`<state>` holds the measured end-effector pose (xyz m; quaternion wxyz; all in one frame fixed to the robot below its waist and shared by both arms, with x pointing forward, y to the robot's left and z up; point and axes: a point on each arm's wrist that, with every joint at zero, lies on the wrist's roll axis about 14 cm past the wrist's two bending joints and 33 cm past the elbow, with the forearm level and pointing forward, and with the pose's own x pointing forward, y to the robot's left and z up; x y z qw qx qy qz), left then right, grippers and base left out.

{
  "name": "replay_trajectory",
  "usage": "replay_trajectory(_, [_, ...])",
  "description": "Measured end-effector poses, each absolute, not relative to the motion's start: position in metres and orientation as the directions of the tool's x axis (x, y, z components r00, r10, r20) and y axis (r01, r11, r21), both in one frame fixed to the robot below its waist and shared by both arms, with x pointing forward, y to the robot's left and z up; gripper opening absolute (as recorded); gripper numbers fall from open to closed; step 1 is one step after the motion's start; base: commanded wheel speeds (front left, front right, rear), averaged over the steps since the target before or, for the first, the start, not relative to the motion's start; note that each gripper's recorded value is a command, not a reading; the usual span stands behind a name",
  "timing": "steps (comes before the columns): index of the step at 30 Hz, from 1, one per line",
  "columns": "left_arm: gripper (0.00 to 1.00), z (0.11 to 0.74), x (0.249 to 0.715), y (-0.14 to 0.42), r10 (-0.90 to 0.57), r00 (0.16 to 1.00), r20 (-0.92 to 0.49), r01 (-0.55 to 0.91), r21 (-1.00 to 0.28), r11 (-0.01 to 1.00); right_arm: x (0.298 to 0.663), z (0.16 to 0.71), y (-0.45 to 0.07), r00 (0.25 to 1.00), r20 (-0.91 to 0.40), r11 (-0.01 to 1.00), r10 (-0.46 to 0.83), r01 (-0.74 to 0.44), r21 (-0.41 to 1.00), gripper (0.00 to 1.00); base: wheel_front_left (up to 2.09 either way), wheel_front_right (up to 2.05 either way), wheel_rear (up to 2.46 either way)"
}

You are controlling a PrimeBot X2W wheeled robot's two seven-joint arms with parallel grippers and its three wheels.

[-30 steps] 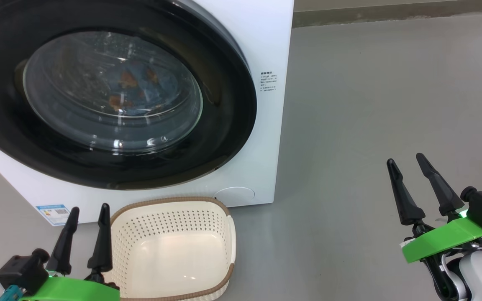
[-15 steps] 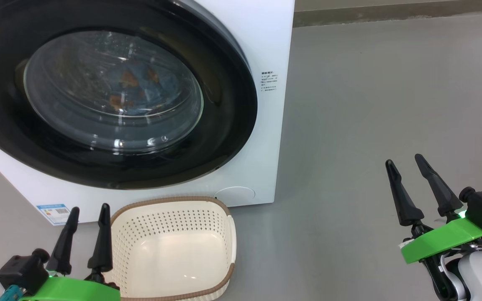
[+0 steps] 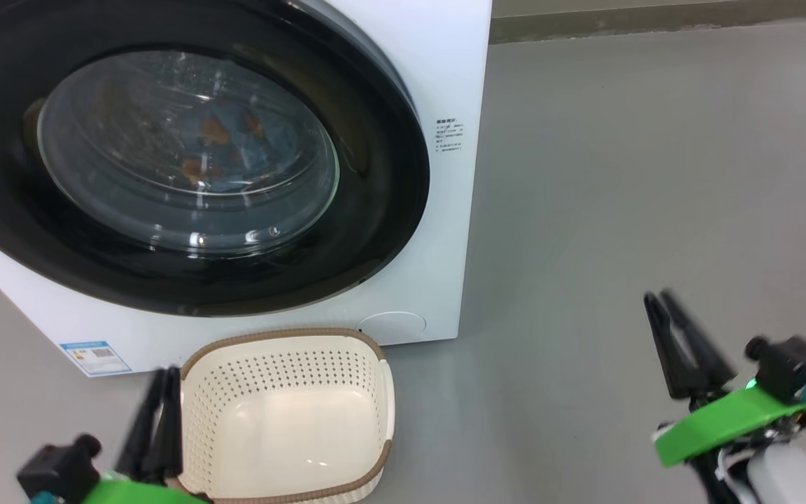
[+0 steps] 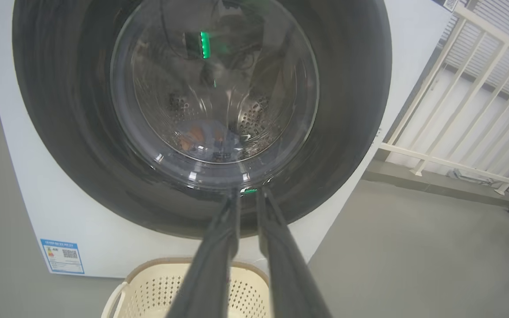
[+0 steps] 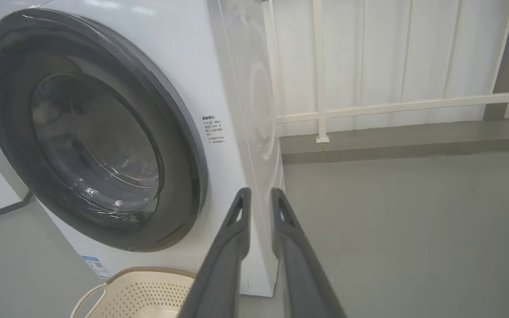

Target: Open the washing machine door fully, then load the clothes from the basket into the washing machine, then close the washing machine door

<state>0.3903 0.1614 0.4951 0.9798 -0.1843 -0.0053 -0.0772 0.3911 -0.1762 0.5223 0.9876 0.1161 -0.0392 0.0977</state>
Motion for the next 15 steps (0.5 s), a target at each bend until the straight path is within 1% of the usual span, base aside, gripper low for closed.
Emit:
replay_trajectory(3, [0.00, 0.4834, 0.3841, 0.1589, -0.146, 0.989, 0.001, 0.135, -0.389, 0.911, 0.3848, 0.5077, -0.1721, 0.981, 0.059, 0.949, 0.182, -0.191, 0.251, 0.00, 0.00, 0.00, 0.00])
replay_trajectory(15, [0.00, 0.4806, 0.3841, 0.1649, -0.117, 0.993, -0.023, 0.092, -0.477, 0.874, 0.3875, 0.5077, -0.1792, 0.989, 0.047, 0.917, 0.139, -0.147, 0.372, 0.00, 0.00, 0.00, 0.00])
